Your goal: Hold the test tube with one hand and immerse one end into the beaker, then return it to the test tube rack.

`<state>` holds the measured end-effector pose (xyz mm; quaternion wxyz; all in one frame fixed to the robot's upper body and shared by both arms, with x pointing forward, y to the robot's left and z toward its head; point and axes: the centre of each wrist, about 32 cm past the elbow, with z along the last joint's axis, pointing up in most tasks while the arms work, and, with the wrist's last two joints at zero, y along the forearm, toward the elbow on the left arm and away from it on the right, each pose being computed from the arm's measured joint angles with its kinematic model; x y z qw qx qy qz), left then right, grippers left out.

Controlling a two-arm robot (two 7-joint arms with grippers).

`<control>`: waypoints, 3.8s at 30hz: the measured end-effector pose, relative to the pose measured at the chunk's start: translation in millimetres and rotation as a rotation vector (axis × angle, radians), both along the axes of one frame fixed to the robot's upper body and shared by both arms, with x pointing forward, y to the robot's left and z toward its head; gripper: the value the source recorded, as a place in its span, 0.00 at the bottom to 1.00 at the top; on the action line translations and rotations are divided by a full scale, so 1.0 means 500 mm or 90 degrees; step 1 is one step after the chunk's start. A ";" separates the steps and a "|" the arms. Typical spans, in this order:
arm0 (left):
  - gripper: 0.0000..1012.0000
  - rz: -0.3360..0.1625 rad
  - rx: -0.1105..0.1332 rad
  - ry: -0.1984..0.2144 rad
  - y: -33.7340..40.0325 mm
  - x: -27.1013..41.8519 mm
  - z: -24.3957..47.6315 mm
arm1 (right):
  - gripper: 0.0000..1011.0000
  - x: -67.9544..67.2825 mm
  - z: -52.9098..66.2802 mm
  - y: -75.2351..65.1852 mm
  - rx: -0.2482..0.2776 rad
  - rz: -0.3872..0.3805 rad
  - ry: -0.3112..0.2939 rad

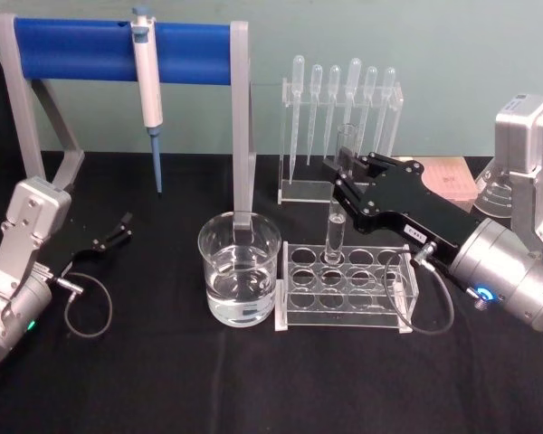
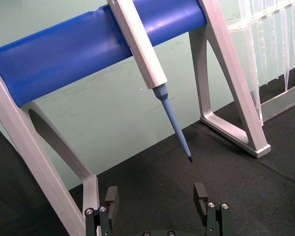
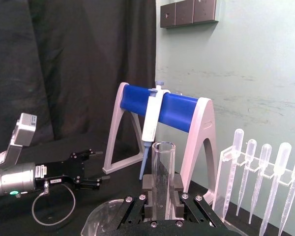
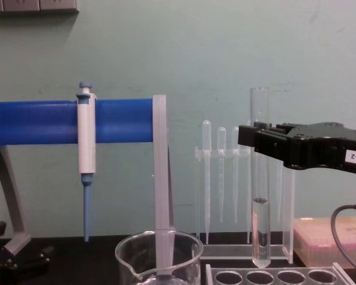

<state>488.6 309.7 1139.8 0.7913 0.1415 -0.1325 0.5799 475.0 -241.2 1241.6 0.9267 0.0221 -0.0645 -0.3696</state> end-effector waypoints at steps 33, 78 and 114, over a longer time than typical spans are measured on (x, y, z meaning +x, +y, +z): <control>0.99 0.000 0.000 0.000 0.000 0.000 0.000 | 0.22 0.000 0.000 0.000 0.000 0.000 0.000; 0.99 0.000 0.000 0.000 0.000 0.000 0.000 | 0.22 0.117 -0.086 0.164 -0.005 0.120 0.031; 0.99 0.000 0.000 0.000 0.000 0.000 0.000 | 0.22 0.111 -0.128 0.165 -0.007 0.120 0.045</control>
